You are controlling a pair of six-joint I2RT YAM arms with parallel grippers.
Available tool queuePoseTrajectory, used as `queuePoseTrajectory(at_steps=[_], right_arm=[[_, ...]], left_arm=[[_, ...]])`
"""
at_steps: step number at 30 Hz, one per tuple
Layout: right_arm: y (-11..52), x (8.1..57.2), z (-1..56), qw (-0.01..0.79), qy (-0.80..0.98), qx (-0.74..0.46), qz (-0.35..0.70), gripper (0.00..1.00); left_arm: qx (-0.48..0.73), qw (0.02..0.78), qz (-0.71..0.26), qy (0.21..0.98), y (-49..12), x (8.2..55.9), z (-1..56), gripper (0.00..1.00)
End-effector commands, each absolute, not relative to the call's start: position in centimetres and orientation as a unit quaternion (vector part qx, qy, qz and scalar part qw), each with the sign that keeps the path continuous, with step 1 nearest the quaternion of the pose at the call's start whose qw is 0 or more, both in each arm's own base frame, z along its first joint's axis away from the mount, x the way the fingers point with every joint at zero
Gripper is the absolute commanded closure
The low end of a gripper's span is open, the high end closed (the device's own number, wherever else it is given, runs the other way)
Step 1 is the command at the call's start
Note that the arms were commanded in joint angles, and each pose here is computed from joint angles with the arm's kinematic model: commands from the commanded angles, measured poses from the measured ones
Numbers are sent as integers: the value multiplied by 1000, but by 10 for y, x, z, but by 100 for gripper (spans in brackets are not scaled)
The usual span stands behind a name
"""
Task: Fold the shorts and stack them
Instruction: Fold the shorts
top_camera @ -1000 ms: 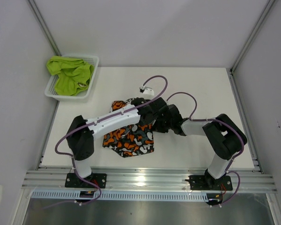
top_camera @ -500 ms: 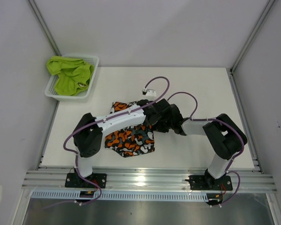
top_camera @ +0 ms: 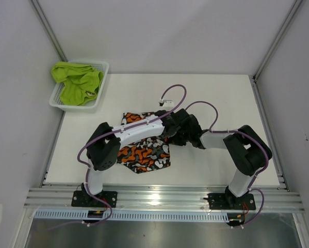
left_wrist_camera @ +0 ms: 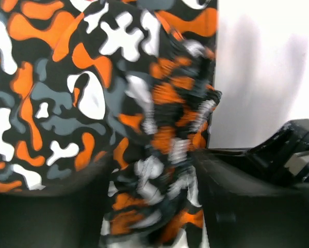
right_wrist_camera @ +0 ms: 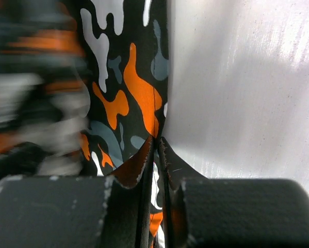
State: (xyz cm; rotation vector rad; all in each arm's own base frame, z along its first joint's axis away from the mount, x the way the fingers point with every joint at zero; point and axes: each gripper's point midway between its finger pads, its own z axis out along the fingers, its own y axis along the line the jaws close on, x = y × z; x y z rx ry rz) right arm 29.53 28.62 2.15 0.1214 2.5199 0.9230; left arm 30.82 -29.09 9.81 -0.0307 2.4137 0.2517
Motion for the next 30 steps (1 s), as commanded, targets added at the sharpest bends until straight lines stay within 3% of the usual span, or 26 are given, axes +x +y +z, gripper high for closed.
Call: queuePoseTrajectory(at_steps=[1,4,6,11,17,18,21,23,30], right_arm=[[279,294,11,219,919,51,323,89],[276,295,11,220,919,52,322,89],[275,296,12,221,919,52,323,88],[270,298,14,224,919,54,321,84],[257,305,32,242,916,52,316,67],[256,306,35,245,916,53,314,60],[255,309,51,252,911,49,324,44],[254,306,57,248,911,48,325,38],[261,270,98,243,924,103,278,33]], left_arm=[[-28,358,48,932,-308,315,109,30],[-29,366,14,930,-307,310,122,12],[-23,364,-36,931,-309,304,137,9],[-22,362,-134,922,-302,290,171,8],[-75,389,-140,907,-227,297,196,7],[-81,394,-141,904,-219,298,198,7],[-95,376,-133,912,-189,289,169,7],[-102,364,-122,918,-173,282,150,7],[-134,333,-118,926,-143,276,103,8]])
